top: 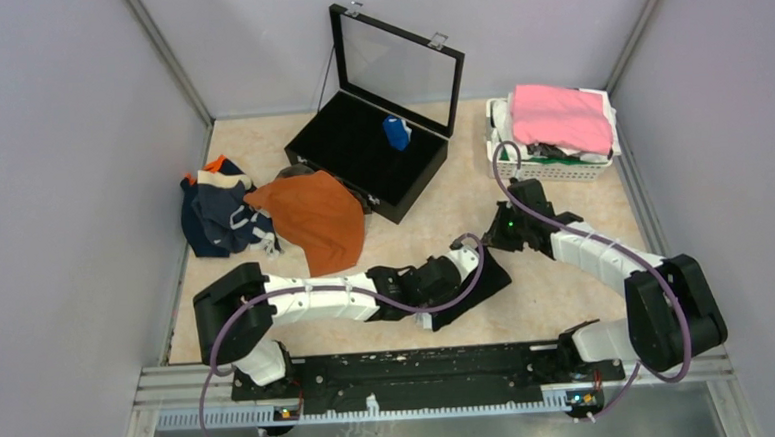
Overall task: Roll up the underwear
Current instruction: Fold the underwear at the center of the board.
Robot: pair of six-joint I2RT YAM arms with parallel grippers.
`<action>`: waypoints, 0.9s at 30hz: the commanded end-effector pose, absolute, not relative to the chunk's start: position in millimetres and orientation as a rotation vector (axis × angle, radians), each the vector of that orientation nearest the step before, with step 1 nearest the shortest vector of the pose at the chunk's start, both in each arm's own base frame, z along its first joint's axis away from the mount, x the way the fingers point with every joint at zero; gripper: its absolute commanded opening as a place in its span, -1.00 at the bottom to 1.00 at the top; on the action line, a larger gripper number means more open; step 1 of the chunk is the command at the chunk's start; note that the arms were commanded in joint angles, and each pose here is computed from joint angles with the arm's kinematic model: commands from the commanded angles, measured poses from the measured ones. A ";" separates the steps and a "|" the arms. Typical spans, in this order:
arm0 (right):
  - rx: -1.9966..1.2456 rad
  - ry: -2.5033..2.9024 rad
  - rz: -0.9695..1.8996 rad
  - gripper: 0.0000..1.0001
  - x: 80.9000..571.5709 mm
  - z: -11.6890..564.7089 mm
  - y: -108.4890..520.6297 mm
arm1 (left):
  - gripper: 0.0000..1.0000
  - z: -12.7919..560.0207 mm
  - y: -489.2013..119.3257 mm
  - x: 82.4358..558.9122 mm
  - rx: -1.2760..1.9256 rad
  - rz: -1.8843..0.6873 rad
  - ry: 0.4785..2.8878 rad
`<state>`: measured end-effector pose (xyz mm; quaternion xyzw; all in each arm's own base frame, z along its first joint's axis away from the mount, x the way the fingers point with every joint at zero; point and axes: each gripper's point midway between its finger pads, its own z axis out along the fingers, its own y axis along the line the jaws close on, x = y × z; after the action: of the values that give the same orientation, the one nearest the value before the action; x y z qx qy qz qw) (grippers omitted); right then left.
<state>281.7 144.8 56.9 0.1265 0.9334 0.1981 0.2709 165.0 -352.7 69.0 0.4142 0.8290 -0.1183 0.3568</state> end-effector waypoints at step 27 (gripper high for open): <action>0.334 2.196 0.584 -1.00 347.5 141.8 149.9 | -1.00 103.2 -324.1 238.7 0.846 -0.122 2.077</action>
<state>331.2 160.0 118.3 0.1197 0.8940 0.2376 0.3605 232.9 -329.4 84.5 0.3245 0.8459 -0.0686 0.4176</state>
